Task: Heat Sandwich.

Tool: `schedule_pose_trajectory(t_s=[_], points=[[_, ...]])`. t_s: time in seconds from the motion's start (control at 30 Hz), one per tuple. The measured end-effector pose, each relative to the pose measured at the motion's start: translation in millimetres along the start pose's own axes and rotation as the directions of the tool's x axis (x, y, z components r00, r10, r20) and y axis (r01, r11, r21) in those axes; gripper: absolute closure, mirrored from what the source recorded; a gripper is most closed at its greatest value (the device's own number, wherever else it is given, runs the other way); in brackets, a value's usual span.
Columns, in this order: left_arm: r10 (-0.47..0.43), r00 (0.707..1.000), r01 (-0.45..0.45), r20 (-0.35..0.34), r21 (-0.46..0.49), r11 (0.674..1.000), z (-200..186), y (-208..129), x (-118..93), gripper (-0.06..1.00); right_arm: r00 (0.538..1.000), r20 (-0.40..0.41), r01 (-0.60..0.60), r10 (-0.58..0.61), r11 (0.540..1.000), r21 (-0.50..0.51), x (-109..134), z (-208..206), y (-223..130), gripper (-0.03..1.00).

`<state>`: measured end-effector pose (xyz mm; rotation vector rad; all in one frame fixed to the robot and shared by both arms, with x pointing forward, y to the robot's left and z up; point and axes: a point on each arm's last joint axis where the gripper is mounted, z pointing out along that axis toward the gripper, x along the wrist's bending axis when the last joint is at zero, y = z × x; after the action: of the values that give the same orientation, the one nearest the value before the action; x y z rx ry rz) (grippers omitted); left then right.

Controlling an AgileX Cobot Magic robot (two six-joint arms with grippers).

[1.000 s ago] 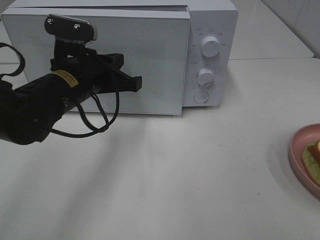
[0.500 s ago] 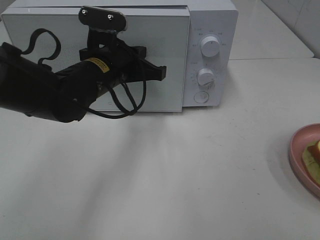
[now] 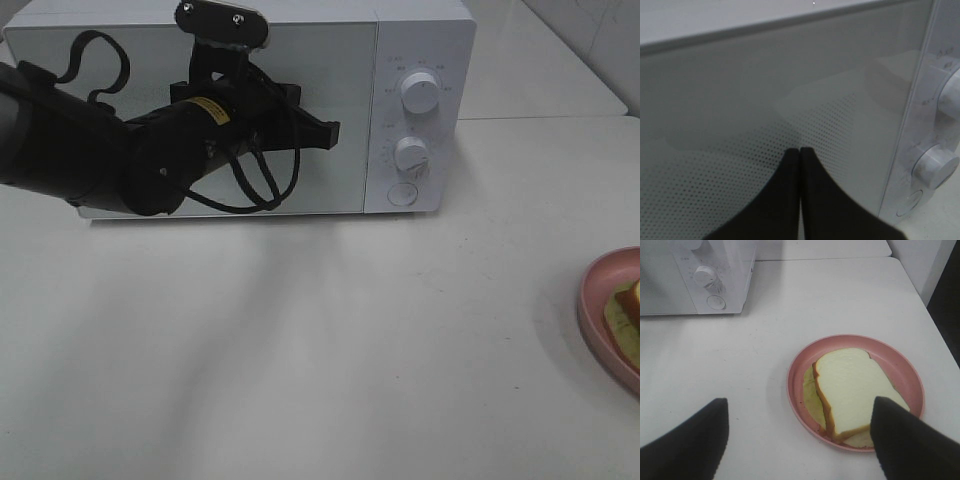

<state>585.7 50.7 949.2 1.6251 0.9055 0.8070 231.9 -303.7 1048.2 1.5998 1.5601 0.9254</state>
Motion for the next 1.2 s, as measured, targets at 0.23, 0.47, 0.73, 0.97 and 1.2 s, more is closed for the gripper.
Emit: schedule_pose_trajectory(t_s=[0.23,0.47,0.73,0.97,1.2], points=[[-0.001,1.000,0.000,0.008,0.014,1.000,0,1,-2,0.94,1.000,0.000,0.000,0.000,1.000,0.000,0,0,0,0.20],[-0.035,0.999,0.035,0.010,0.024,0.999,-11,15,-5,0.94,1.000,0.000,0.000,0.000,1.000,0.000,0,0,0,0.20],[-0.059,0.998,0.055,0.034,0.108,0.993,-47,7,-13,0.93,1.000,0.000,0.000,0.000,1.000,0.000,0,0,0,0.20],[-0.108,0.992,0.088,0.063,0.267,0.960,-75,3,-13,0.13,1.000,0.000,0.000,0.000,1.000,0.000,0,0,0,0.20],[-0.119,0.983,0.052,0.139,0.414,0.909,-93,7,-18,-0.02,1.000,0.000,0.000,0.000,1.000,0.000,0,0,0,0.20]])
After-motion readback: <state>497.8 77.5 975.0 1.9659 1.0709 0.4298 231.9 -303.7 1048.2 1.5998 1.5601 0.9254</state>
